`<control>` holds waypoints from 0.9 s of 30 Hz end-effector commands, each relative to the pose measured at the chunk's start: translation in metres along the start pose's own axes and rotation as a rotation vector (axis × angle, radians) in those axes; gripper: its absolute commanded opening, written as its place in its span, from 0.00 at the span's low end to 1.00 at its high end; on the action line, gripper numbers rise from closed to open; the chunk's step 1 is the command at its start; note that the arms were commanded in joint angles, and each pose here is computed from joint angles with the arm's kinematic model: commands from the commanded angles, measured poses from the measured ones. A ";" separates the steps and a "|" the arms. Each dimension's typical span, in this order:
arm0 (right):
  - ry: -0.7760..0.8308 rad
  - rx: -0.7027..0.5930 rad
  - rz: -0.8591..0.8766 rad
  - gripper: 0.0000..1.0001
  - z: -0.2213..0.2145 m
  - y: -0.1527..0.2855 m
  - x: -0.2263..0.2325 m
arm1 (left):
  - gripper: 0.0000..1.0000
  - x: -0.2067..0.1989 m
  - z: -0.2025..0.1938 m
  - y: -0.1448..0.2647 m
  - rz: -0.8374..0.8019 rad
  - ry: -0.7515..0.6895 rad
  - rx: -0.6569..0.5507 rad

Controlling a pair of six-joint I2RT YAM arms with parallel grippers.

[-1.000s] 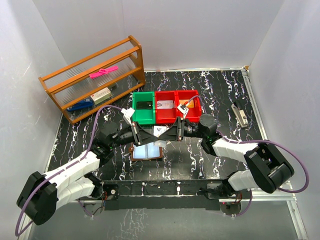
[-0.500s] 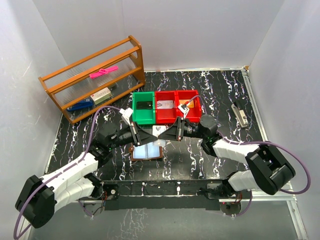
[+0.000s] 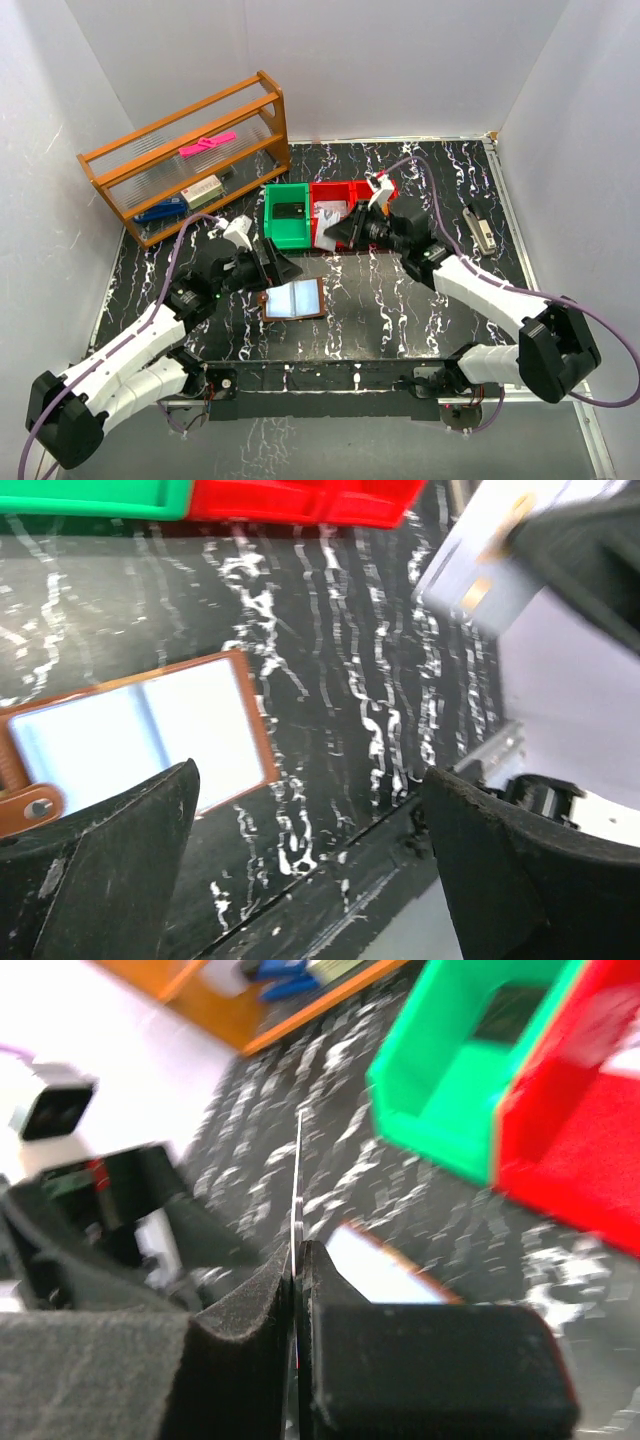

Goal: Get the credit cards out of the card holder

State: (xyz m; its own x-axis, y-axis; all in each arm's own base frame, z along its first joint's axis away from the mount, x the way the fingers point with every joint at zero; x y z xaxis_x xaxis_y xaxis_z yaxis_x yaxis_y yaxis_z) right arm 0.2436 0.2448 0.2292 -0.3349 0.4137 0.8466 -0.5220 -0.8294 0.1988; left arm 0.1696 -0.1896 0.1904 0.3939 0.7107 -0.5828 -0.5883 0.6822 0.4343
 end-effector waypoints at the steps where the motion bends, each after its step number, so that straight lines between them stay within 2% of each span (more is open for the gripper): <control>1: 0.320 -0.124 -0.357 0.00 0.039 -0.001 -0.031 | 0.93 0.028 -0.013 0.011 0.228 -0.022 0.080; 10: 0.868 -0.025 -0.554 0.00 0.065 -0.054 -0.043 | 0.99 0.053 -0.031 0.021 0.409 -0.010 0.174; 14: 0.986 -0.011 -0.663 0.00 0.078 -0.071 -0.053 | 0.99 0.059 -0.033 0.023 0.461 -0.022 0.206; 19: 1.165 0.072 -0.748 0.00 0.084 -0.089 -0.079 | 0.99 0.060 -0.032 0.025 0.474 -0.033 0.208; 27: 1.401 0.217 -0.724 0.00 0.088 -0.111 -0.100 | 0.99 0.060 -0.034 0.027 0.480 -0.041 0.222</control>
State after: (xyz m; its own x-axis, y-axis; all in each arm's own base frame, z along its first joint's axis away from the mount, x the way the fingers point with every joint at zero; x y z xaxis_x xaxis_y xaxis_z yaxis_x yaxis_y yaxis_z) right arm 0.3790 0.2539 0.1388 -0.5698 0.7141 -0.4067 -0.7616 -0.2728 0.5879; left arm 0.1525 -0.1368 0.1349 0.1417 0.9502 -0.2775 -0.5376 0.3093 0.7844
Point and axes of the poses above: each gripper's point midway between its finger pads, its own y axis back along the fingers, its own x axis along the line the jaws close on, z = x × y, the point moved 6 cm from there along y, back along the fingers, and after that the axes turned 13 degrees about -y, right-handed, at the moved point
